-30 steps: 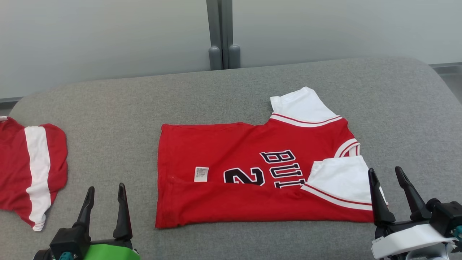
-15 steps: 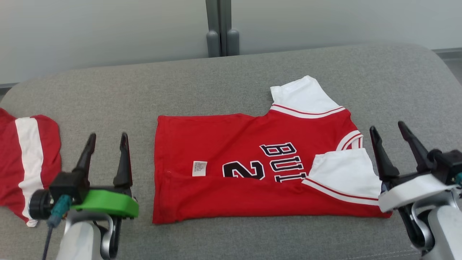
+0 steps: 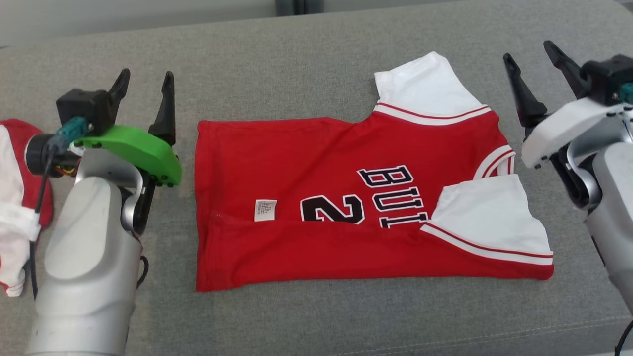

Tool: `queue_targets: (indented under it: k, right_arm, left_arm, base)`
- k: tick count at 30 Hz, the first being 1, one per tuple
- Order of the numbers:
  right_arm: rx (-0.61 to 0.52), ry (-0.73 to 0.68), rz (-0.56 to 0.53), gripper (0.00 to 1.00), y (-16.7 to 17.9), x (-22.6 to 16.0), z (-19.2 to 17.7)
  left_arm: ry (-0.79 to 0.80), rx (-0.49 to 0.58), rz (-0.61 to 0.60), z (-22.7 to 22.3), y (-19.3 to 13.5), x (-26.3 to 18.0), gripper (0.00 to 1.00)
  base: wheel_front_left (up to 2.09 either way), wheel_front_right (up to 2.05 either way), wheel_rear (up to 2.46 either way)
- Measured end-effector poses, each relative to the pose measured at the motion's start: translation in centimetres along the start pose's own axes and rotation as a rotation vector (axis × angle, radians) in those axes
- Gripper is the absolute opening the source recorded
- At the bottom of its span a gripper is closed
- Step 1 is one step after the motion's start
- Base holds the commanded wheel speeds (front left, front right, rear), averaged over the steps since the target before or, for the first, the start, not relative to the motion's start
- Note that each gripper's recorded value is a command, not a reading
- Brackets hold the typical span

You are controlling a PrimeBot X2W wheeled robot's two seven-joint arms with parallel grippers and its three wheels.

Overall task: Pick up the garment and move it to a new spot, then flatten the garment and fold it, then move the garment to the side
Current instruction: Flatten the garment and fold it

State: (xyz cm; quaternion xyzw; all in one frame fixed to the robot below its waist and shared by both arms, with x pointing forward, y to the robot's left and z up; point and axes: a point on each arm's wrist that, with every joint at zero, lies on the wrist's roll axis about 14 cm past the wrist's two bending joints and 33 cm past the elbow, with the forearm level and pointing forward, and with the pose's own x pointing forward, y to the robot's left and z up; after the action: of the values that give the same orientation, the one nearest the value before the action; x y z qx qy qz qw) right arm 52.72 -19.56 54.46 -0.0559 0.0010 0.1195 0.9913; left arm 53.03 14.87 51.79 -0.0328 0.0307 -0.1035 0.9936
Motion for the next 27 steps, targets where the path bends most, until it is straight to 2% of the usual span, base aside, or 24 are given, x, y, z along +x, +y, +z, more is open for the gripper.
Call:
queue_targets:
  k: [6, 16, 21, 27]
  right_arm:
    - [0.008, 0.142, 0.019, 1.0, -0.3, 3.6, -3.5]
    - [0.031, 0.294, 0.039, 1.0, -0.1, 7.0, -8.8]
    - [0.029, 0.321, 0.052, 1.0, 0.3, 7.9, -10.2]
    - [0.023, 0.331, 0.058, 1.0, 0.4, 8.3, -10.6]
  left_arm:
    - [0.174, -0.048, -0.046, -3.5, -0.7, 3.0, 1.0]
    - [0.45, -0.126, -0.103, -9.8, -1.4, 4.5, 1.0]
    - [0.565, -0.125, -0.13, -12.4, -2.0, 4.1, 1.0]
    - [0.655, -0.129, -0.153, -13.5, -2.3, 3.4, 1.0]
  base:
    - [0.0, 0.0, 0.0]
    - [0.0, 0.0, 0.0]
    - [0.0, 0.0, 0.0]
    - [0.0, 0.0, 0.0]
